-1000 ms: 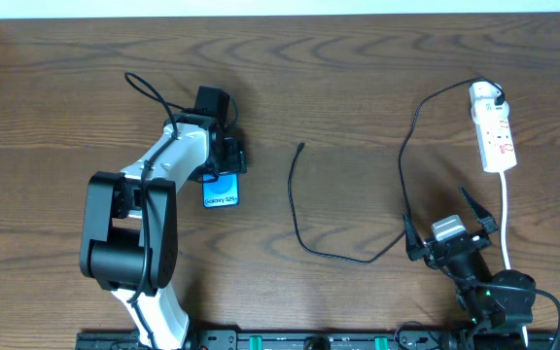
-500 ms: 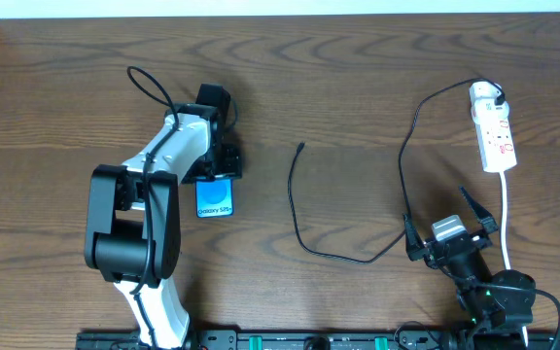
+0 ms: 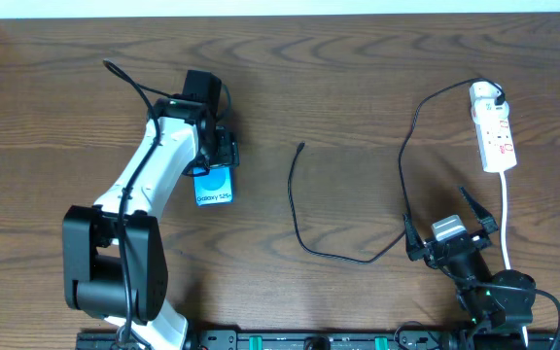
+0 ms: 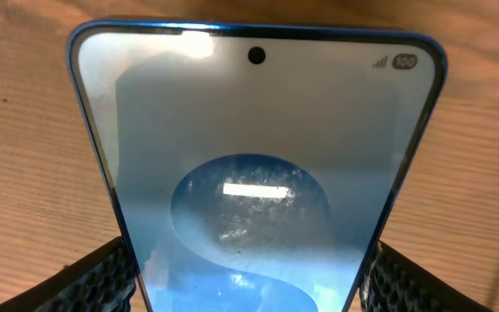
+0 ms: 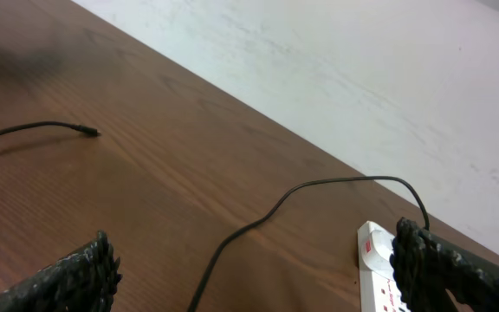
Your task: Plug charger to phone and switch on socket
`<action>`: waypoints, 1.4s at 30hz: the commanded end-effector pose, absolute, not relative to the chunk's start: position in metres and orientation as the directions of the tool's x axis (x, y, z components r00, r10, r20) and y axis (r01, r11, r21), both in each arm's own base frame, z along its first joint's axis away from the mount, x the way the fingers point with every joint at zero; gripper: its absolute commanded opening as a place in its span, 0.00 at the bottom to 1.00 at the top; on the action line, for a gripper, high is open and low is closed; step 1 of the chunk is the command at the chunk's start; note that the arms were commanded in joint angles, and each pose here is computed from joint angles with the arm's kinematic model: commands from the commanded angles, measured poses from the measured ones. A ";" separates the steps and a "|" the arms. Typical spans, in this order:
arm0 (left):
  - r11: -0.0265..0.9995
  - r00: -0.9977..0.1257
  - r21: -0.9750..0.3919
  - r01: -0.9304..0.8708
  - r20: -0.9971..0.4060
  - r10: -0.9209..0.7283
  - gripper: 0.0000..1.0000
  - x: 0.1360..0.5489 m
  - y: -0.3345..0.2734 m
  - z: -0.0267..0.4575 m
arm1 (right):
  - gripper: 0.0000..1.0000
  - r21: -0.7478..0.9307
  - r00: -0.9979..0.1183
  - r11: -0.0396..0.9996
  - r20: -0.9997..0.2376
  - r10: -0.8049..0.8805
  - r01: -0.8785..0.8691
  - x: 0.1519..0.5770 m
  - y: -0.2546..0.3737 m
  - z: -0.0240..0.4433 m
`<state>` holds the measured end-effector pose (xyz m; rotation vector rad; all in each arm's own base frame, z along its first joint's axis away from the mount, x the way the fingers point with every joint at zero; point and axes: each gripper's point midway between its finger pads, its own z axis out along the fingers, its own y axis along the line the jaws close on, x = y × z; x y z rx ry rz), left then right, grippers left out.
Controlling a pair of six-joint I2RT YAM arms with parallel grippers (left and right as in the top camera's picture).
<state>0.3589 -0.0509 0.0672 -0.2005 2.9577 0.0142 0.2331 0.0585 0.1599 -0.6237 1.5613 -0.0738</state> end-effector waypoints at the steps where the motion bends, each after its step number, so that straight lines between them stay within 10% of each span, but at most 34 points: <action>1: 0.990 -0.971 -0.048 -0.130 -0.194 -0.137 0.78 0.364 -0.057 0.077 | 0.99 -0.416 0.046 0.841 -0.903 -0.428 -0.345 0.233 0.060 0.159; 24: 0.989 -0.989 -0.003 -0.145 -0.042 -0.145 0.79 0.347 -0.054 -0.011 | 0.99 -0.417 0.047 0.841 -0.903 -0.428 -0.345 0.233 0.060 0.159; 31: 0.989 -0.989 -0.013 -0.147 -0.019 -0.147 0.96 0.343 -0.057 -0.014 | 0.99 -0.417 0.047 0.841 -0.903 -0.428 -0.345 0.233 0.060 0.159; 42: 0.989 -0.989 -0.012 -0.148 0.003 -0.148 0.98 0.332 -0.056 -0.023 | 0.99 -0.416 0.046 0.841 -0.903 -0.428 -0.345 0.233 0.060 0.159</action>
